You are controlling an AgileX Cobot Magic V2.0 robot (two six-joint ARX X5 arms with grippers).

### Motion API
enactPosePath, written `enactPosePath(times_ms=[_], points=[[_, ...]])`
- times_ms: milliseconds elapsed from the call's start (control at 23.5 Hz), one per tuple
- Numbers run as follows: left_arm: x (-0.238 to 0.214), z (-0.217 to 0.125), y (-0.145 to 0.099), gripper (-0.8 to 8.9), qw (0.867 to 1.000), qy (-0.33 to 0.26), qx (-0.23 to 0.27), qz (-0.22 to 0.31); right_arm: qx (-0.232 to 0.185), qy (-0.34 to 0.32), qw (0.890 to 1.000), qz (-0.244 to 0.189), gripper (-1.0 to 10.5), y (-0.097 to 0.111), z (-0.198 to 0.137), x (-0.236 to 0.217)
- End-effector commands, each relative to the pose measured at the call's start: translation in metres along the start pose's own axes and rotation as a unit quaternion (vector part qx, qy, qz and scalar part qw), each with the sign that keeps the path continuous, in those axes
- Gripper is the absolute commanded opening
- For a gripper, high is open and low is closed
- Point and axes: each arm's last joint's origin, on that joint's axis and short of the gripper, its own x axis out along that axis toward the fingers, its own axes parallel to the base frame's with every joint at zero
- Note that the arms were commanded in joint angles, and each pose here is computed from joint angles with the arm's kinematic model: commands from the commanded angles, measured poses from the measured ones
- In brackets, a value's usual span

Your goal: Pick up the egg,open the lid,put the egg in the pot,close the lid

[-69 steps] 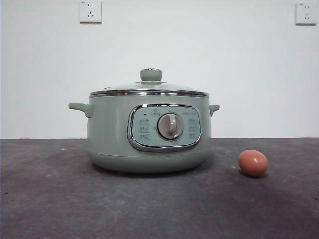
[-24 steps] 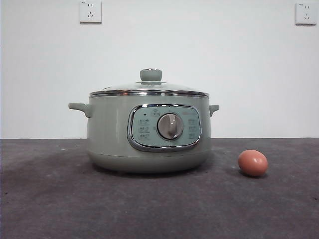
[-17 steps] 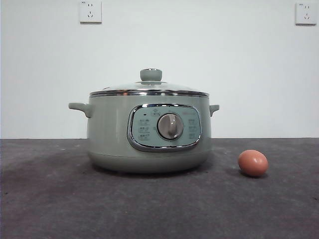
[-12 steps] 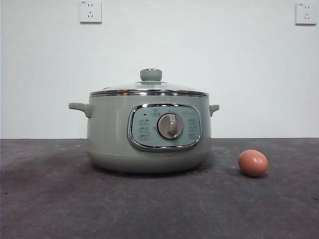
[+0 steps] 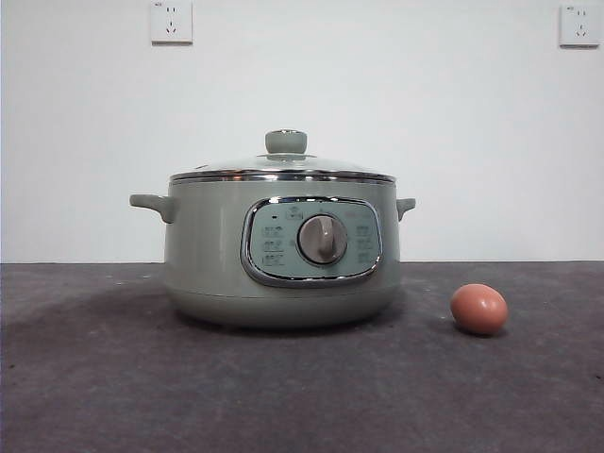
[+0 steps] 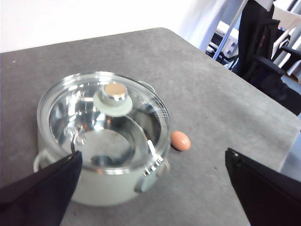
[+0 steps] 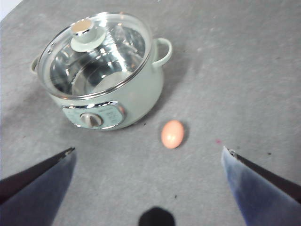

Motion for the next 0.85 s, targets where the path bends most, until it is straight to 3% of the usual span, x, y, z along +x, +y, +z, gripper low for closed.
enactPosePath(times_ms=[42, 382, 510, 850], points=[[0.025, 0.012, 0.008, 6.26, 1.0, 0.018, 0.016, -0.004, 0.005, 0.004, 1.0, 0.008, 5.7, -0.001, 0.002, 0.003], [0.141, 0.05, 0.027, 6.26, 0.993, 0.098, 0.059, 0.013, 0.016, 0.028, 0.999, 0.022, 5.7, -0.006, 0.006, 0.017], [0.179, 0.049, 0.03, 6.26, 0.988, 0.123, 0.089, 0.036, 0.017, 0.03, 0.999, 0.022, 5.7, -0.006, 0.006, 0.017], [0.237, 0.025, 0.034, 6.26, 0.981, 0.153, 0.11, 0.046, 0.017, 0.031, 0.999, 0.022, 5.7, -0.006, 0.006, 0.018]])
